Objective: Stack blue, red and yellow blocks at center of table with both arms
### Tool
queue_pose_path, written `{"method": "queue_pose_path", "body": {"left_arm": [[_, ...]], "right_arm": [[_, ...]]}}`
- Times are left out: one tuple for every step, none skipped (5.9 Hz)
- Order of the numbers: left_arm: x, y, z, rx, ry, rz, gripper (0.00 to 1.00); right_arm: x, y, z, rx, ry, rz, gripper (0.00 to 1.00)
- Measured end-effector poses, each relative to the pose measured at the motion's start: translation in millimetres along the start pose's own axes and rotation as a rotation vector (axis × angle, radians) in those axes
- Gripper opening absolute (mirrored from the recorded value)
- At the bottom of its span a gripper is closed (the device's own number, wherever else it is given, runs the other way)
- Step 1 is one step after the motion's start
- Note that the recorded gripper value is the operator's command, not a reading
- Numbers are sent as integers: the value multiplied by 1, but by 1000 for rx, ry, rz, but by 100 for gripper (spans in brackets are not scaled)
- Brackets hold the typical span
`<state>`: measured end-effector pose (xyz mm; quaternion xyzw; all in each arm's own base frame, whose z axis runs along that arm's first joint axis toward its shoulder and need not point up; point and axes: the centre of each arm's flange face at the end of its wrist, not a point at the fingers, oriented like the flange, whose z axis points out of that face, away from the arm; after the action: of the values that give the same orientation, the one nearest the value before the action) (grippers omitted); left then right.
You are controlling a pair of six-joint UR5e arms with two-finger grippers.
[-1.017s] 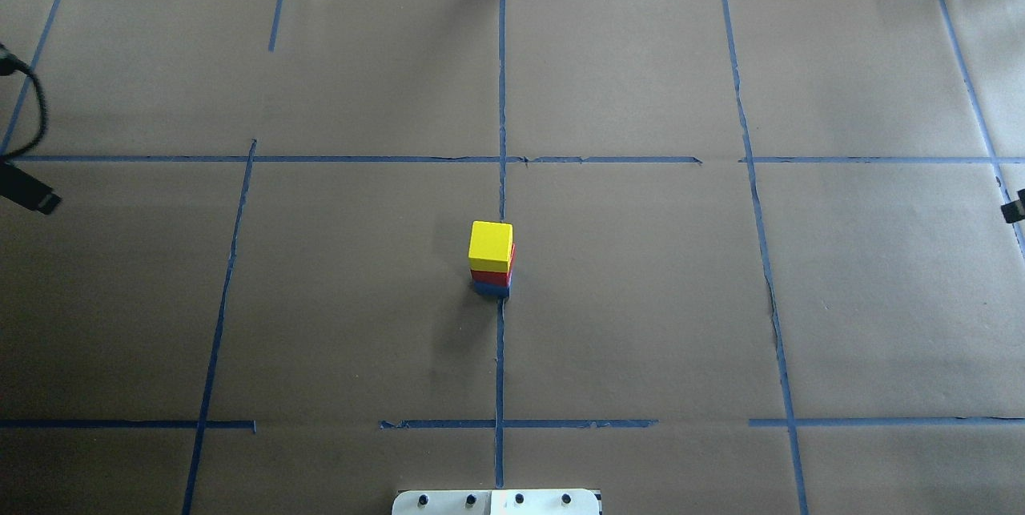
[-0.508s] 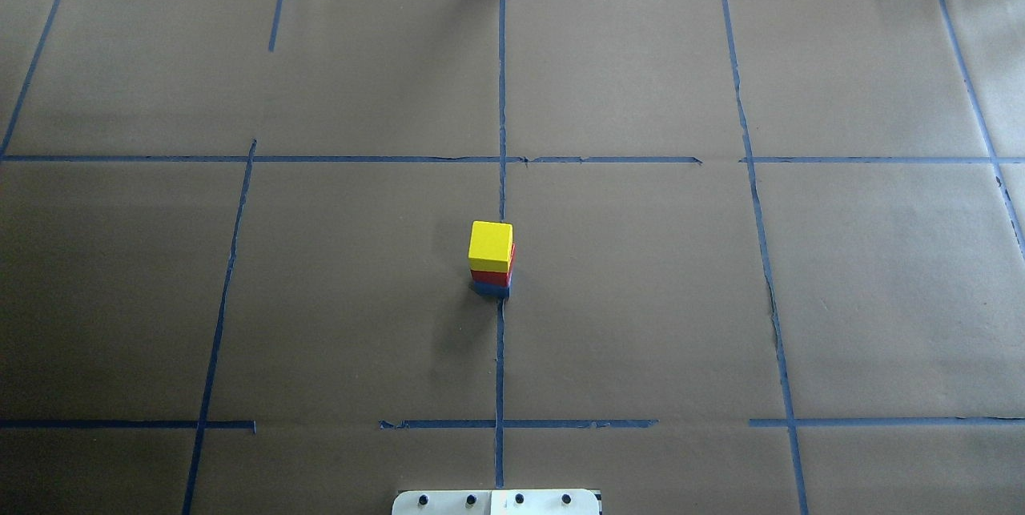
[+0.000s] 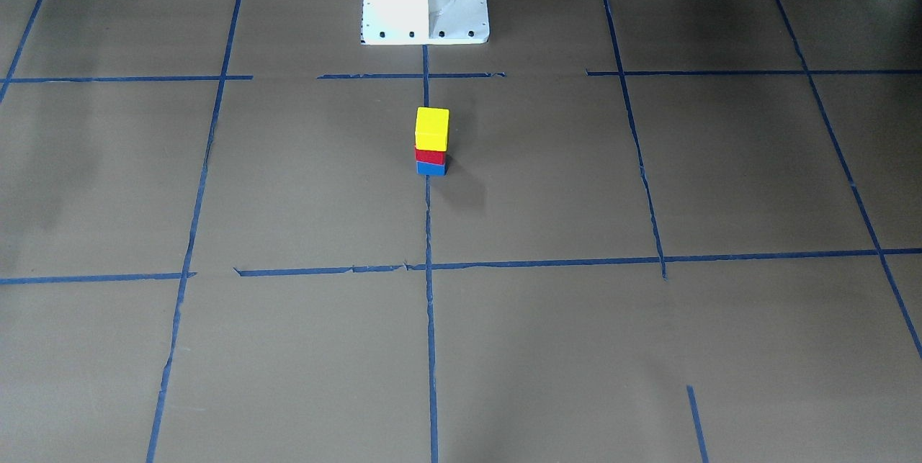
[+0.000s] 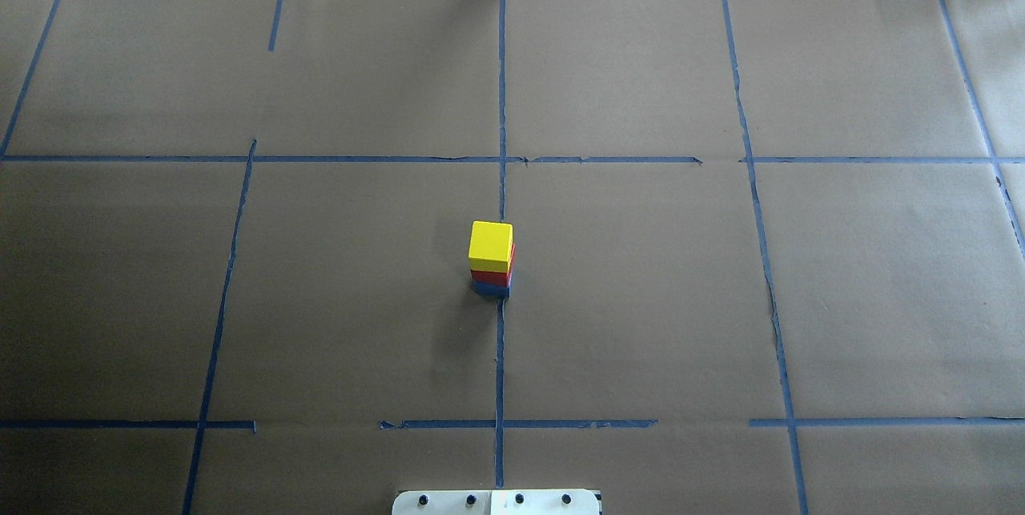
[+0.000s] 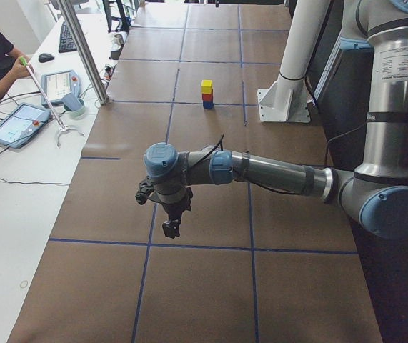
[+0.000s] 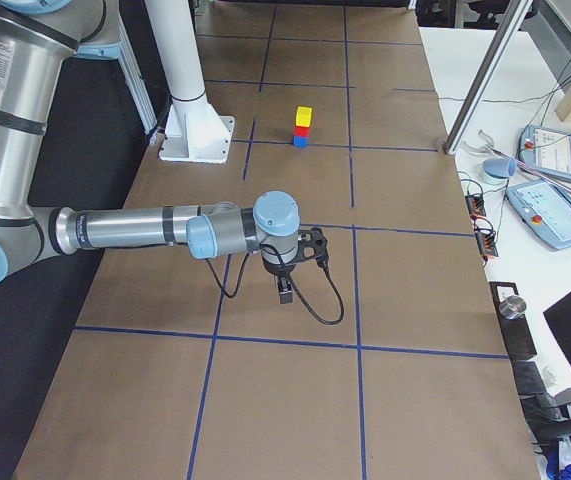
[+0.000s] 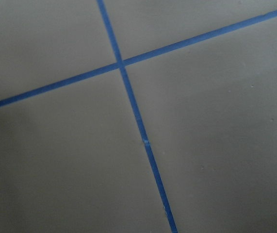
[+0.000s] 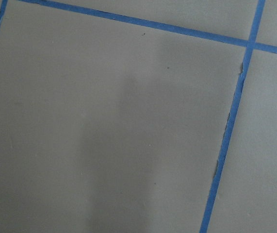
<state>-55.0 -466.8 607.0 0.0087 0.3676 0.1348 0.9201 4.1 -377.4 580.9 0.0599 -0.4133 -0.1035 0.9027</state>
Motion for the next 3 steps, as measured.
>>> {"method": "queue_pose_path", "body": {"left_arm": [[-7,15,7,-11,5,-36,100],[-11,25,13,-17,14,-66,100],[-10,28,14,-14,29,-94,100]], "right_arm": [[0,-2,1,-2,2,0,100],[1,-4,1,-3,4,0,100],[4,-10,4,-3,12,1,100]]}}
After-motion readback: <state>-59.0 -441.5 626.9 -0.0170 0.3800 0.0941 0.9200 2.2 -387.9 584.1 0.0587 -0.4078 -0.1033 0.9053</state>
